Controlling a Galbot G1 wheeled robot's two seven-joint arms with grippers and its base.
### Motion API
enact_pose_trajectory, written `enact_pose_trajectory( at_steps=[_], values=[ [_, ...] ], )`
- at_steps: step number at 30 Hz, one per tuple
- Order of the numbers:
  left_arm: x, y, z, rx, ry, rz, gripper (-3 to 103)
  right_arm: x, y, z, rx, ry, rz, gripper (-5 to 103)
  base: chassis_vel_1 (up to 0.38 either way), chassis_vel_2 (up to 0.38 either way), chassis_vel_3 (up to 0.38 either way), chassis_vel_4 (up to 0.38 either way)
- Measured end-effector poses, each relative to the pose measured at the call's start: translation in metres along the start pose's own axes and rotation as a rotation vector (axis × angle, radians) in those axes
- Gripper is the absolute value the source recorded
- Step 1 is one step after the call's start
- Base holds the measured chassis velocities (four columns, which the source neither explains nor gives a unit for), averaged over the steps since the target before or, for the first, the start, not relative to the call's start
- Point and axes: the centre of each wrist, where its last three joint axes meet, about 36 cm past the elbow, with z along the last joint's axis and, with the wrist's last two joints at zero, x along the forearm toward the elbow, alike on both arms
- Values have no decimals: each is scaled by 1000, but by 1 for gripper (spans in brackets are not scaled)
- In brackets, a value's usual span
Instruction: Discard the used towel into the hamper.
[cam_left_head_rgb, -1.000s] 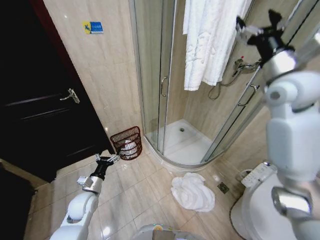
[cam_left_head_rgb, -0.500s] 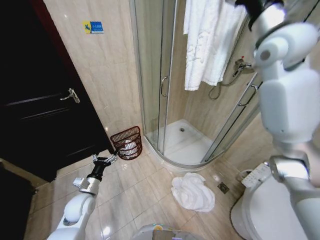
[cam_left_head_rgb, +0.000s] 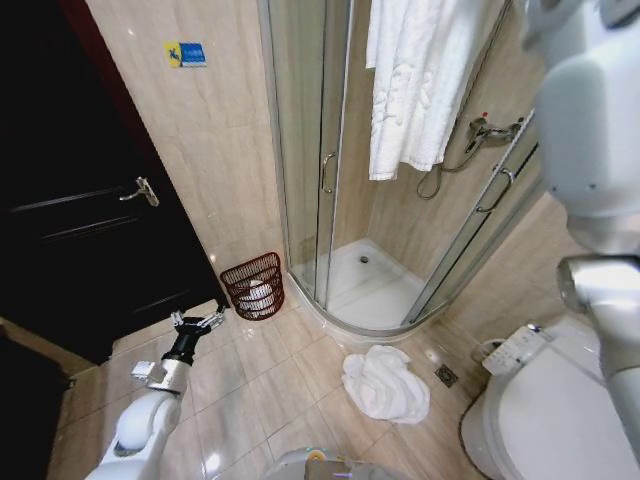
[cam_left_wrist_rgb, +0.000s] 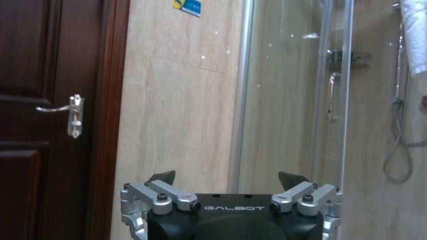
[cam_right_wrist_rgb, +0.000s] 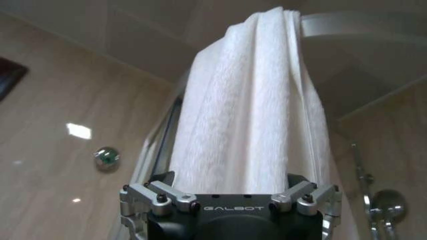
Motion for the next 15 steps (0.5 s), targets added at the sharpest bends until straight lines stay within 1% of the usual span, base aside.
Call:
enact_pose_trajectory(
  at_steps=[4,5,8,9,12,14,15],
  values=[
    [1,4,3,-6,-9,-1,100,-17,23,-17,0,21,86,100,0,0,0,0],
    [1,4,3,-6,-9,-1,100,-17,23,-17,0,21,86,100,0,0,0,0],
    [-2,2,3,-3,-19,2,100,-29,36,-22,-6,40,123,100,0,0,0,0],
    [-2,2,3,-3,-19,2,100,-29,36,-22,-6,40,123,100,0,0,0,0],
    [-6,2,1,1,-33,4,100,-37,48,-24,-10,60,176,100,0,0,0,0],
    [-6,2,1,2,-34,4,100,-38,51,-25,-11,64,188,100,0,0,0,0],
    [-6,3,1,4,-35,2,100,-39,53,-25,-11,66,198,103,0,0,0,0]
  ],
)
